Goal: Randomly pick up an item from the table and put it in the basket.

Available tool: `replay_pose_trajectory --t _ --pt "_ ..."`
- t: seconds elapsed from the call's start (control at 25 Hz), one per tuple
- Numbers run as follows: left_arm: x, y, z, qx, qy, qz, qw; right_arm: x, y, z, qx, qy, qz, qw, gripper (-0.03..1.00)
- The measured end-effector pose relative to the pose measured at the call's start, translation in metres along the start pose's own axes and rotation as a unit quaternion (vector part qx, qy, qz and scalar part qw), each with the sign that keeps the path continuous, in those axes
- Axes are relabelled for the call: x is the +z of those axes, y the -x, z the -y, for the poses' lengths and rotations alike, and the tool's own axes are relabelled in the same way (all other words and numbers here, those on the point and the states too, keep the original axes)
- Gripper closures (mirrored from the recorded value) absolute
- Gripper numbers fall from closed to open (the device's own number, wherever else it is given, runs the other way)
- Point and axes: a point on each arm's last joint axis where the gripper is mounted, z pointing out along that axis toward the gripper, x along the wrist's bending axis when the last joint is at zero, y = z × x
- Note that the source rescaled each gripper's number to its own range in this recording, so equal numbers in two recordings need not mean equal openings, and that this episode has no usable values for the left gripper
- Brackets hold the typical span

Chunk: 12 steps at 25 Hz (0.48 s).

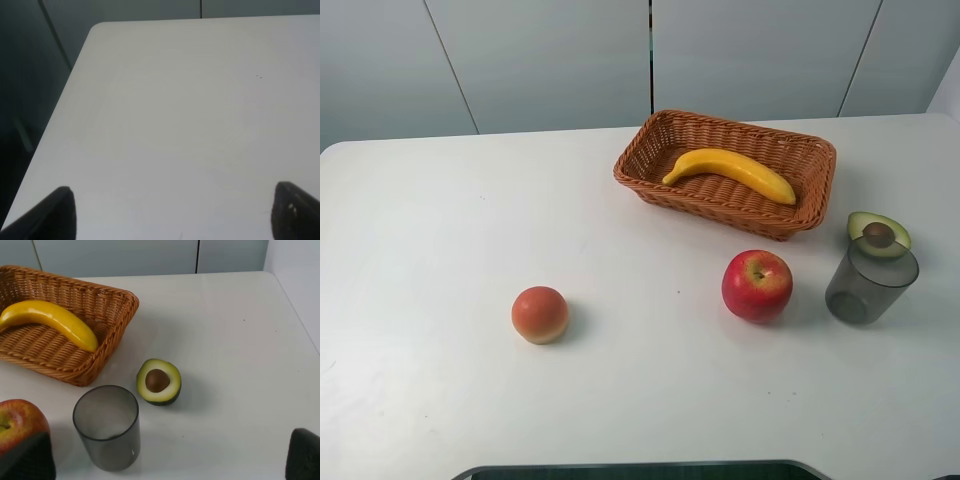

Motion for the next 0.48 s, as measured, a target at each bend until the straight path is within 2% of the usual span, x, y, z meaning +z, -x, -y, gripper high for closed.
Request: replay_pose_trajectory --t 0.48 --pt "0.0000 0.0000 0.0000 0.001 0.000 0.000 1.000 0.0000 0.0000 0.0000 0.000 0.000 0.000 1.000 -0.03"
